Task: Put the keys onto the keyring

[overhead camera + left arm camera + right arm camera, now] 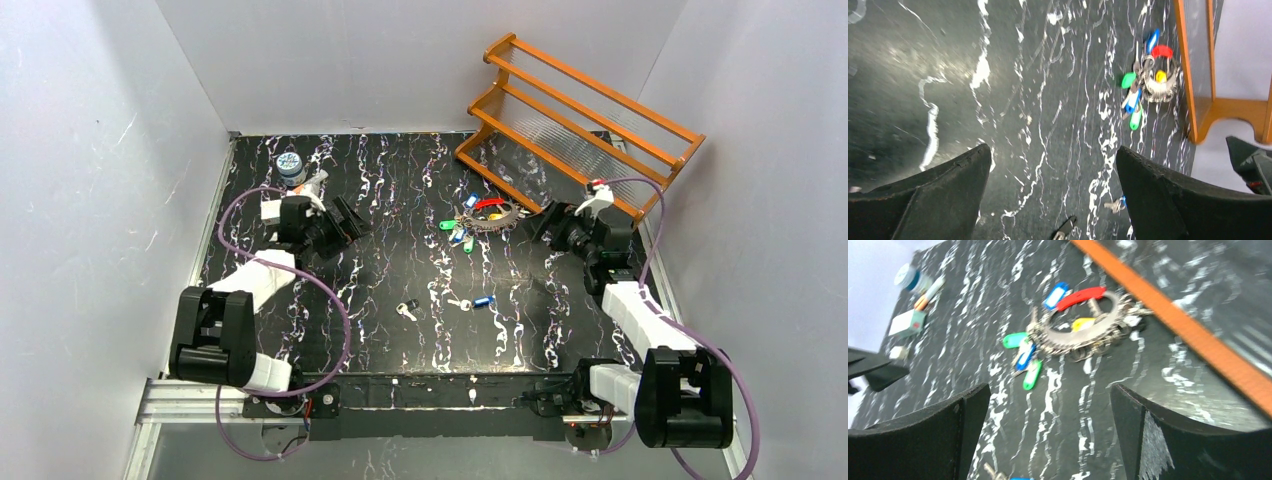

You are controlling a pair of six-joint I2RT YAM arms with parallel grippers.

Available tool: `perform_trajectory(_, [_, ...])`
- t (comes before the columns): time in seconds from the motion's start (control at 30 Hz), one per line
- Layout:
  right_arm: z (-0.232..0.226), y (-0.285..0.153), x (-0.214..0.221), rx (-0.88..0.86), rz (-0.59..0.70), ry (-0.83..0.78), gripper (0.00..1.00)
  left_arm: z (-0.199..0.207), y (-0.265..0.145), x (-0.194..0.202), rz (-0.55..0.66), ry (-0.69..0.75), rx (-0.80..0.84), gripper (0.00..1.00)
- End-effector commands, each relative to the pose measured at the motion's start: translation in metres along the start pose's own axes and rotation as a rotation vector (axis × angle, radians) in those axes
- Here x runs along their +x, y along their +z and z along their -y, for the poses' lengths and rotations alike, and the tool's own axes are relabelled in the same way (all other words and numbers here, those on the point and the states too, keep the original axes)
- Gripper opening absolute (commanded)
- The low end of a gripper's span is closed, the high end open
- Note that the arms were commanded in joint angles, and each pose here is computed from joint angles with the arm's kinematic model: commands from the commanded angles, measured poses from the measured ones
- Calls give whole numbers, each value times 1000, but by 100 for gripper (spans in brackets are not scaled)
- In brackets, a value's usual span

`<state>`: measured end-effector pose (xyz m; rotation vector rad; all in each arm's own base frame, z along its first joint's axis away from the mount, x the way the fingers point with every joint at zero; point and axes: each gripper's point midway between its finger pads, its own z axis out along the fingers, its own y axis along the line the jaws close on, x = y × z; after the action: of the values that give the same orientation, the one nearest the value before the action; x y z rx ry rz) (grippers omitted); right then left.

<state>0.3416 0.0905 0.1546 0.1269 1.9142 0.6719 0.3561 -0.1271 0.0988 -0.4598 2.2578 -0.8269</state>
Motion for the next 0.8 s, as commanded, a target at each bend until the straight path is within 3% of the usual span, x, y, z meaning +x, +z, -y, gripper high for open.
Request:
perform_trajectory(0.0, [-45, 2, 29, -194, -132, 46, 99, 23, -1, 36, -82, 37, 53, 91])
perform_trajectory(0.2, [-84, 37, 59, -143, -286, -139, 99, 36, 11, 79, -151, 321, -115, 85])
perform_trajectory(0.33, [-95, 67, 73, -17, -358, -297, 99, 51, 9, 76, -115, 434, -193, 84])
perform_trajectory(0.6, [-84, 125, 71, 151, -416, -404, 98, 66, -2, 53, -19, 424, -197, 86])
perform_trajectory(0.77, [-71, 157, 94, 196, -539, -439, 98, 57, -8, 49, 13, 397, -236, 90])
